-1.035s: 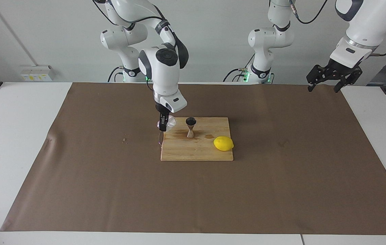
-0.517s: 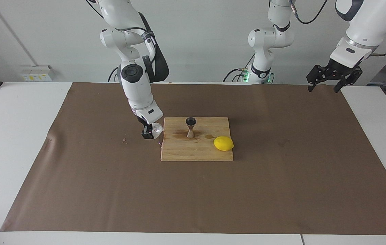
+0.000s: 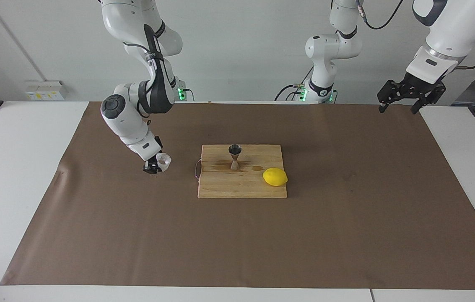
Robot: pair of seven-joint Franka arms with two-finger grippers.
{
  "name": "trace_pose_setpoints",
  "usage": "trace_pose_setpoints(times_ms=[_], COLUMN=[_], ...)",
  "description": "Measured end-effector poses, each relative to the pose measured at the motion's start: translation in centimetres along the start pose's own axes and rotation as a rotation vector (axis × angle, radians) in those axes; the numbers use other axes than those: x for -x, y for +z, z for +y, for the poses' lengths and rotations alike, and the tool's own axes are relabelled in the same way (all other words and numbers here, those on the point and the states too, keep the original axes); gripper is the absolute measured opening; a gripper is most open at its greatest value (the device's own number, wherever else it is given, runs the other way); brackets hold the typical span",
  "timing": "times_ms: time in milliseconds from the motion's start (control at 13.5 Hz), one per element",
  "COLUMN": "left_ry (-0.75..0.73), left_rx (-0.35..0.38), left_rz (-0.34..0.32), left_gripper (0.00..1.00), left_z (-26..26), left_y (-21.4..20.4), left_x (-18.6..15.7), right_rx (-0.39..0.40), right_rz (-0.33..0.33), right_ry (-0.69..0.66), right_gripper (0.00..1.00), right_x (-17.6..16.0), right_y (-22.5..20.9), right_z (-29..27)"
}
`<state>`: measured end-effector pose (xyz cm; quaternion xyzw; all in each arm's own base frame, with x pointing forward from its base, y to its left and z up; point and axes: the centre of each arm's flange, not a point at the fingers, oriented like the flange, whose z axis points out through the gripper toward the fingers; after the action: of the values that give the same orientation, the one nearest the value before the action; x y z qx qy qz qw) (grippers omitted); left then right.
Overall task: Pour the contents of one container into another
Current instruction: 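Carry the white cup back to its starting spot, then lower the white cup onto the table and open the right gripper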
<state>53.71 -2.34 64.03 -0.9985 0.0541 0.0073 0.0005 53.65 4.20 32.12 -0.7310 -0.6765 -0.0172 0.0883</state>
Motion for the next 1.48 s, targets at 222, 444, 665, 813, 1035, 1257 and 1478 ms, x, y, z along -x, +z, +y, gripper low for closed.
trace_pose_setpoints(times_ms=[222,444,665,813,1035,1257,1478], left_ry=[0.000,0.000,0.000,0.000,0.000,0.000,0.000], left_rx=[0.000,0.000,0.000,0.000,0.000,0.000,0.000], left_rz=[0.000,0.000,0.000,0.000,0.000,0.000,0.000], left_gripper=[1.00,1.00,1.00,1.00,1.00,1.00,1.00], left_z=[0.0,0.0,0.0,0.0,0.0,0.0,0.0], left_y=[0.0,0.0,0.0,0.0,0.0,0.0,0.0], left_x=[0.0,0.0,0.0,0.0,0.0,0.0,0.0], right_rx=[-0.002,-0.019,-0.011,-0.004,0.013,0.024,0.048], right_rz=[0.042,0.085,0.138,0.140,0.137,0.135,0.136], right_ry=[-0.003,-0.002,-0.015,-0.018,-0.017,-0.017,0.000], right_gripper=[0.51,0.51,0.51,0.51,0.51,0.56,0.88], right_x=[2.0,4.7,6.8,7.7,8.5,8.5,8.4], right_y=[1.3,2.5,2.9,2.7,2.6,2.4,1.1], right_z=[-0.5,-0.6,-0.5,-0.4,-0.3,-0.1,0.5])
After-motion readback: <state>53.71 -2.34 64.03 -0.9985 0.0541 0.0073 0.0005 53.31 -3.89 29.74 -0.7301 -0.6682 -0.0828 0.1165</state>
